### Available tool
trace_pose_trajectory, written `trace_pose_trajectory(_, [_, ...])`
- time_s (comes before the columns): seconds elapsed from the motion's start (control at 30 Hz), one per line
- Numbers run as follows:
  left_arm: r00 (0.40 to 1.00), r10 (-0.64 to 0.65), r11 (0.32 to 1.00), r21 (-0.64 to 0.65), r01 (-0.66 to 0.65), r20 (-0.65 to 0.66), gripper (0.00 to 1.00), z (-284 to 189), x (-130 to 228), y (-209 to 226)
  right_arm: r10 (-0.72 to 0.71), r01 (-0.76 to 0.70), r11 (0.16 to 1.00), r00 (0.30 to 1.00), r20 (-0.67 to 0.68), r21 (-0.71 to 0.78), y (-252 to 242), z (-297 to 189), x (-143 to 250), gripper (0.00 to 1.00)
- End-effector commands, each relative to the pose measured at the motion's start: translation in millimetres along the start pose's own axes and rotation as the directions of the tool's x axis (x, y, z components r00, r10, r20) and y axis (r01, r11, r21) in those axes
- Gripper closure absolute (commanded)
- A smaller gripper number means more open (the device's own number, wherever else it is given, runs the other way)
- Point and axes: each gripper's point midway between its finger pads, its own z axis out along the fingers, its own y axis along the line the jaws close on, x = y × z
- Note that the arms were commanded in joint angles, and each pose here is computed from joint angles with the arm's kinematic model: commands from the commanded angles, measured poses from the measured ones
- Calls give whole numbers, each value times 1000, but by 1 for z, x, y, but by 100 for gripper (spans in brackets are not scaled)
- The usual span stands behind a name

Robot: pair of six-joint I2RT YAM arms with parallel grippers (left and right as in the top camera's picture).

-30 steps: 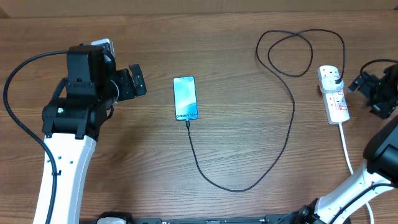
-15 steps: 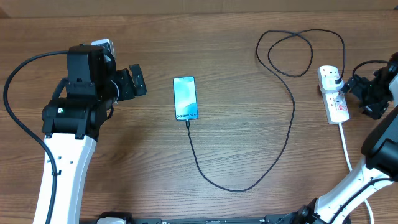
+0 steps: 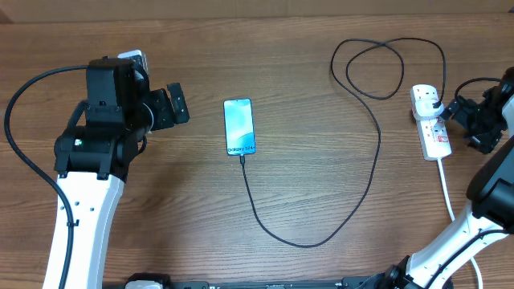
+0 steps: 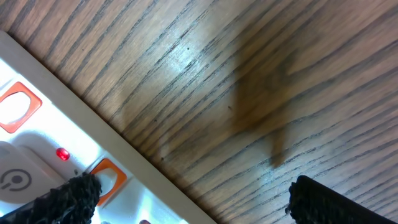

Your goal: Plug charger to phone and switch on socket

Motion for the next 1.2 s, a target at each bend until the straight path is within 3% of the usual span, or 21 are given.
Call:
trace_pose_trajectory(0.0, [1000, -13, 1000, -15, 13, 8, 0, 0, -2, 2, -39, 39, 999, 999, -35, -17, 9, 6, 9, 0])
trace_pose_trajectory(0.37, [1000, -13, 1000, -15, 13, 8, 0, 0, -2, 2, 28, -23, 999, 985, 169, -33, -3, -91, -17, 0])
trace_pose_trajectory(0.6, [1000, -13, 1000, -16, 13, 8, 0, 0, -2, 2, 37, -24, 998, 962, 272, -51, -4, -163, -4, 0])
trace_pose_trajectory(0.8, [1000, -13, 1000, -16, 13, 8, 0, 0, -2, 2, 58, -35, 996, 949, 309, -79, 5, -220, 36, 0])
trace_pose_trajectory(1.17, [1000, -13, 1000, -15, 13, 8, 0, 0, -2, 2, -22, 136, 963, 900, 435, -232, 66, -284, 142, 0])
